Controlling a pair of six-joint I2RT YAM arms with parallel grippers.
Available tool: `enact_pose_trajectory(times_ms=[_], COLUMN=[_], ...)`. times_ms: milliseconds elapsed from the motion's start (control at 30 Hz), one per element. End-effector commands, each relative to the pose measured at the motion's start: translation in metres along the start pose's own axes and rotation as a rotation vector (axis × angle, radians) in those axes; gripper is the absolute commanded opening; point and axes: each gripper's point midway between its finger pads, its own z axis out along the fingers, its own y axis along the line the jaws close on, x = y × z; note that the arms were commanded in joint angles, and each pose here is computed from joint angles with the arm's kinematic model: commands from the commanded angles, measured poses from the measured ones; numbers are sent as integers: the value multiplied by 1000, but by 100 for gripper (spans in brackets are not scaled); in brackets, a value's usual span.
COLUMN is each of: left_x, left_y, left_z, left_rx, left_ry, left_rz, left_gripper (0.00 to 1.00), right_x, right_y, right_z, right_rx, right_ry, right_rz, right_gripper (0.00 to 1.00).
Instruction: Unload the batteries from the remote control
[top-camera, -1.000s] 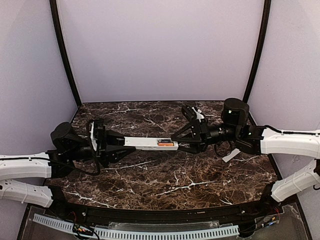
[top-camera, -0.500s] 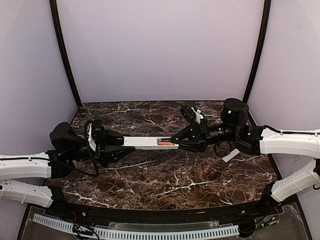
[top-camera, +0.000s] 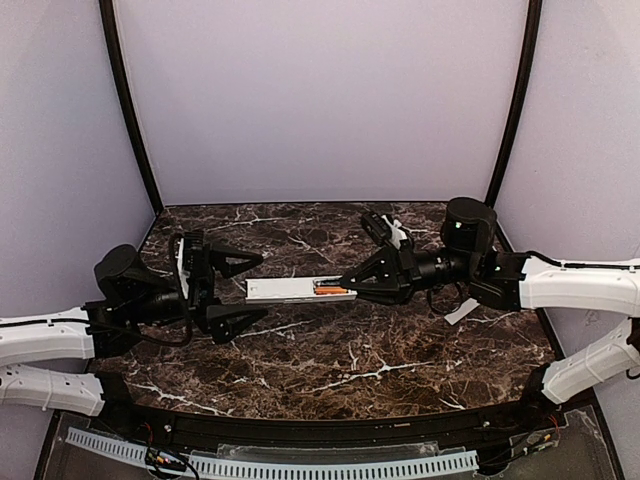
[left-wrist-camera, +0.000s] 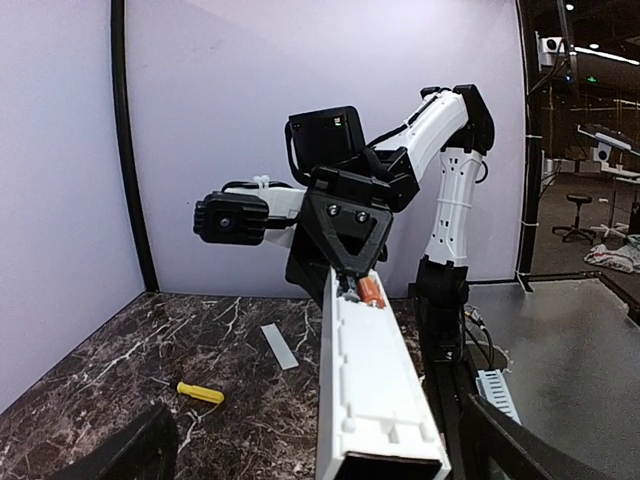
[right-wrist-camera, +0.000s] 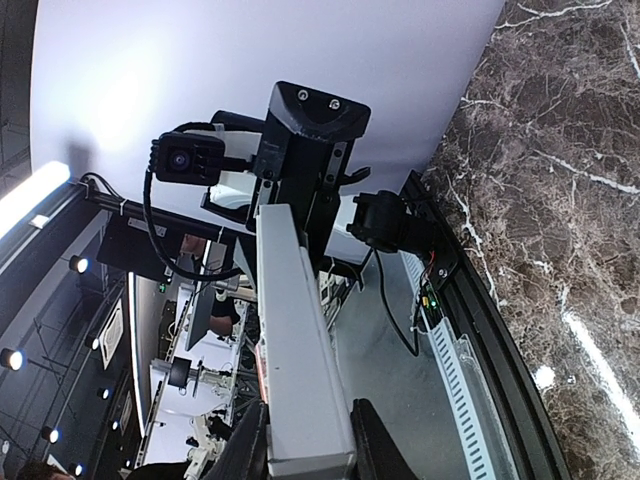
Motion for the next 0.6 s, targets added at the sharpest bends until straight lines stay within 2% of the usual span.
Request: enact_pose_trajectory(times_ms=[0, 100, 233, 567], left_x=[-6, -6, 7, 12], left_y=[5, 9, 21, 23], left_z=[-7, -14, -21, -15], left_rx=[-56, -104, -213, -275], left_ry=[23, 28, 119, 269], left_rz=[-117, -215, -426, -750], left_gripper=[99, 98, 99, 98], right_x=[-2, -5, -11, -23], right_y=[11, 15, 22, 26], right_z=[1, 1, -1, -7], right_rx=[-17, -16, -12, 15], right_ry=[-15, -21, -38, -74], right_rz=[-66, -92, -143, -196], right_gripper=[0, 0, 0, 0])
